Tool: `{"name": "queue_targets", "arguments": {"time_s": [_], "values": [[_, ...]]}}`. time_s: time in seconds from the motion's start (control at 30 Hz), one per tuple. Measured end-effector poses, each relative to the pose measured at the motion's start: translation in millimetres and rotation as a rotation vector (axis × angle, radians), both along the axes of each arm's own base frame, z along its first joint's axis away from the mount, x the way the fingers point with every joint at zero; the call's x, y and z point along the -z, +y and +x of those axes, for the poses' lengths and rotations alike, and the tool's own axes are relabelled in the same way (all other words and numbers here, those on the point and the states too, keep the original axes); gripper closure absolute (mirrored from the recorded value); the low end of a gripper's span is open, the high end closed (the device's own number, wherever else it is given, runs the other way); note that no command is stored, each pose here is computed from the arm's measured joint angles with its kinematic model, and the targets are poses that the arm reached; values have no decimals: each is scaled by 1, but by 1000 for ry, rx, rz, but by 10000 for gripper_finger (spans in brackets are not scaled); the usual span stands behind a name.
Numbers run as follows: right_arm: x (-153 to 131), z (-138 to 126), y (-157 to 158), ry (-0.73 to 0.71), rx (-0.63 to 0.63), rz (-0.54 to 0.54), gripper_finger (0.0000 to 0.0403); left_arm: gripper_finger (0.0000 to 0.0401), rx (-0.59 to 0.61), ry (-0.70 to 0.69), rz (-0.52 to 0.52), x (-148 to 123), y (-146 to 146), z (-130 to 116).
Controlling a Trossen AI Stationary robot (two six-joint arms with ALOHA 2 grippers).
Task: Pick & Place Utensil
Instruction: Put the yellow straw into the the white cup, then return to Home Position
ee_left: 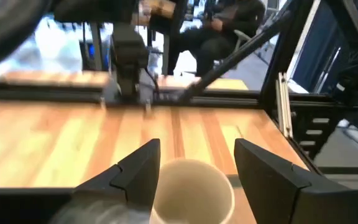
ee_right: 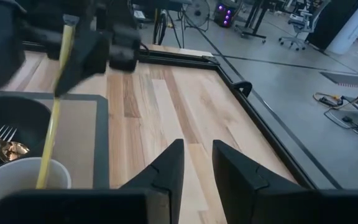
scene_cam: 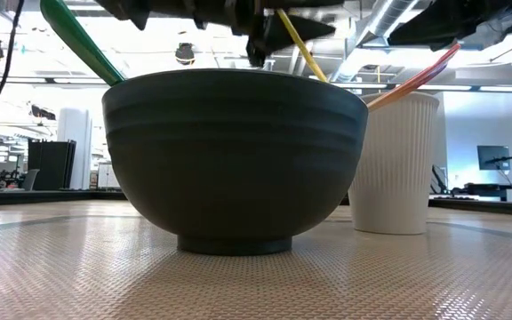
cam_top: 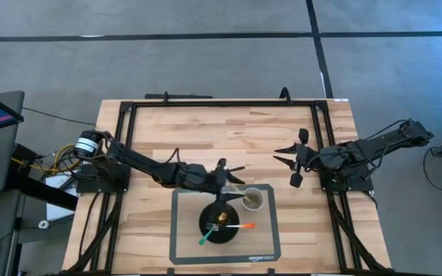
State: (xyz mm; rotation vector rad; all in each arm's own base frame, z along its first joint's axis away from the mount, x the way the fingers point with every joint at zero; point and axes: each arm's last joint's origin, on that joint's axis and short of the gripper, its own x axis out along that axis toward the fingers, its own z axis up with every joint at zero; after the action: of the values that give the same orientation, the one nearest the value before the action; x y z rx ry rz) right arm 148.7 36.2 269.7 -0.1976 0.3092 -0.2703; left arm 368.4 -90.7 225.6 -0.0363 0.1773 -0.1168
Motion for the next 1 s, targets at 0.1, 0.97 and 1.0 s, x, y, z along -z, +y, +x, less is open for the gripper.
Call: {"name": "queue_targets", "arguments": {"time_s": [0.1, 0.97, 1.0], "values": [[-1, 0, 0, -10, -1, 4, 326, 198, -42, -63, 73, -13, -1, -4], [-27, 7, 1, -241, -7, -71, 326, 271, -98, -58, 94, -160, 54, -206], [-29, 7, 0, -254, 11, -72, 326, 271, -112, -65, 88, -161, 56, -212]]}}
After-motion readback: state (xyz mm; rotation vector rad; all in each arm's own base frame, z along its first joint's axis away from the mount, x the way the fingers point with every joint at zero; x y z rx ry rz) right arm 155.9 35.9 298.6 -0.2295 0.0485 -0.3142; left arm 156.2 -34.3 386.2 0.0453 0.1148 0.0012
